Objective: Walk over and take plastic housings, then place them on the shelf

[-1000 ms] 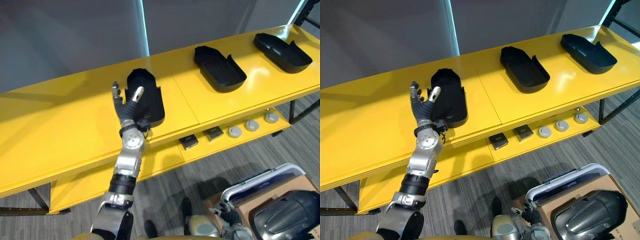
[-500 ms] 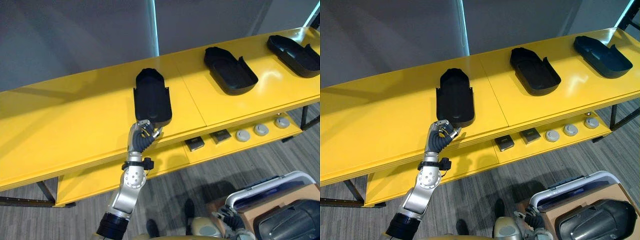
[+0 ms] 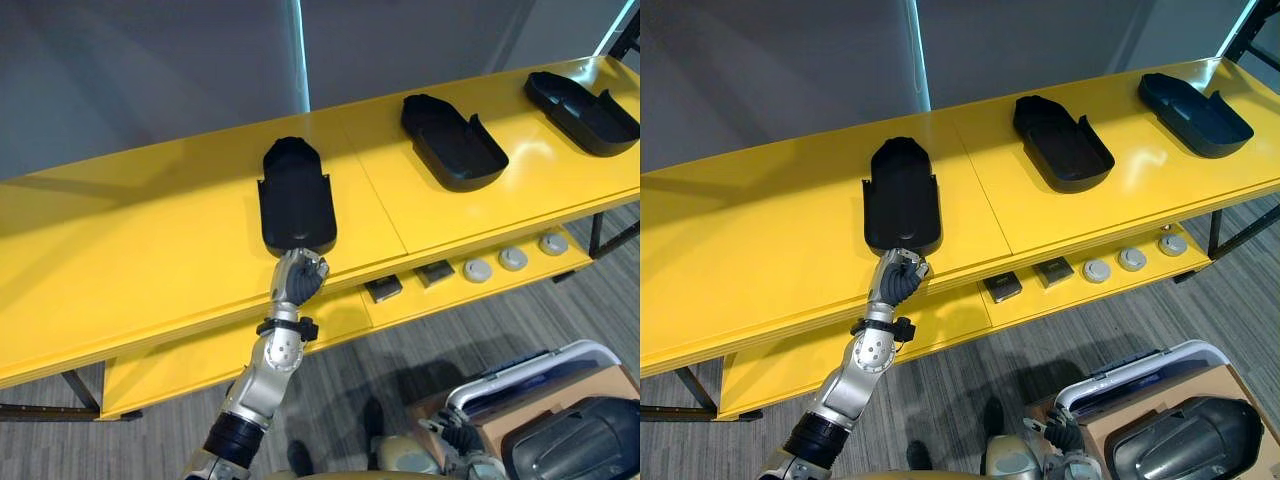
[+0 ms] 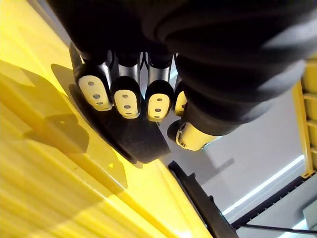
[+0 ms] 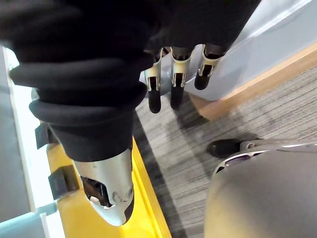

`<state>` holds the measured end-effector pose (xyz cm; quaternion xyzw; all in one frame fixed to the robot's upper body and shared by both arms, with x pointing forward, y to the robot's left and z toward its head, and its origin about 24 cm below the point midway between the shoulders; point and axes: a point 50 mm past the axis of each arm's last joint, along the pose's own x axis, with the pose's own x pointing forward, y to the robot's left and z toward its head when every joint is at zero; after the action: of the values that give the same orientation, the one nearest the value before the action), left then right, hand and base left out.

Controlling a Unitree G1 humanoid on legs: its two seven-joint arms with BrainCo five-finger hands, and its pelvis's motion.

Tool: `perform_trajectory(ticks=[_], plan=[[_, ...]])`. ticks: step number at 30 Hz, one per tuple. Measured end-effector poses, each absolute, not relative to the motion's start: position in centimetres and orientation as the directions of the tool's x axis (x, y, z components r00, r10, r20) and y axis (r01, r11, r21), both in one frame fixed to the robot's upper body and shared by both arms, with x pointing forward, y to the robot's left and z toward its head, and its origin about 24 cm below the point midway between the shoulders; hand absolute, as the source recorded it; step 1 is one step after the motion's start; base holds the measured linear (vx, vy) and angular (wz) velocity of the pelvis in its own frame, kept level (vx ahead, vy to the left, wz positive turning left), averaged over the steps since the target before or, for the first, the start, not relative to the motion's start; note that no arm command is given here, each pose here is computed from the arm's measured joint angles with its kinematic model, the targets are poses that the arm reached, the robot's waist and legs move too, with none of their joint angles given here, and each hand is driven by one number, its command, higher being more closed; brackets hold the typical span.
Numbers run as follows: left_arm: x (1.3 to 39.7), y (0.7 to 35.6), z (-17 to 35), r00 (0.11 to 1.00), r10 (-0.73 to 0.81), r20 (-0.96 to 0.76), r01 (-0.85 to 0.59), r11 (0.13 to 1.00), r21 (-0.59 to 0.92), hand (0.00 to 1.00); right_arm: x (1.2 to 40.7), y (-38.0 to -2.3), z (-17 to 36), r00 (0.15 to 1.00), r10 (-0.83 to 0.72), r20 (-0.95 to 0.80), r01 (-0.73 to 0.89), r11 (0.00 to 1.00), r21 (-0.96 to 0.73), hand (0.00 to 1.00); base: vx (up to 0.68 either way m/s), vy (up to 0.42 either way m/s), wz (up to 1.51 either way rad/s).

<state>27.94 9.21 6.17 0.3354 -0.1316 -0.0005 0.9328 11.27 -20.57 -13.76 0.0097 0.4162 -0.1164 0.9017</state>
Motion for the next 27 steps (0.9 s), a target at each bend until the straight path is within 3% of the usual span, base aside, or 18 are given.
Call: perform_trajectory(ticks=[27], plan=[[32.9, 10.1, 8.7, 0.965, -0.038, 0.258, -0.154, 0.715, 0.682, 1.00, 13.5, -19.9, -12.9, 0.686, -0.167, -0.708, 0.191, 0.981, -0.046, 0.00, 0.00, 0.004, -0.05]])
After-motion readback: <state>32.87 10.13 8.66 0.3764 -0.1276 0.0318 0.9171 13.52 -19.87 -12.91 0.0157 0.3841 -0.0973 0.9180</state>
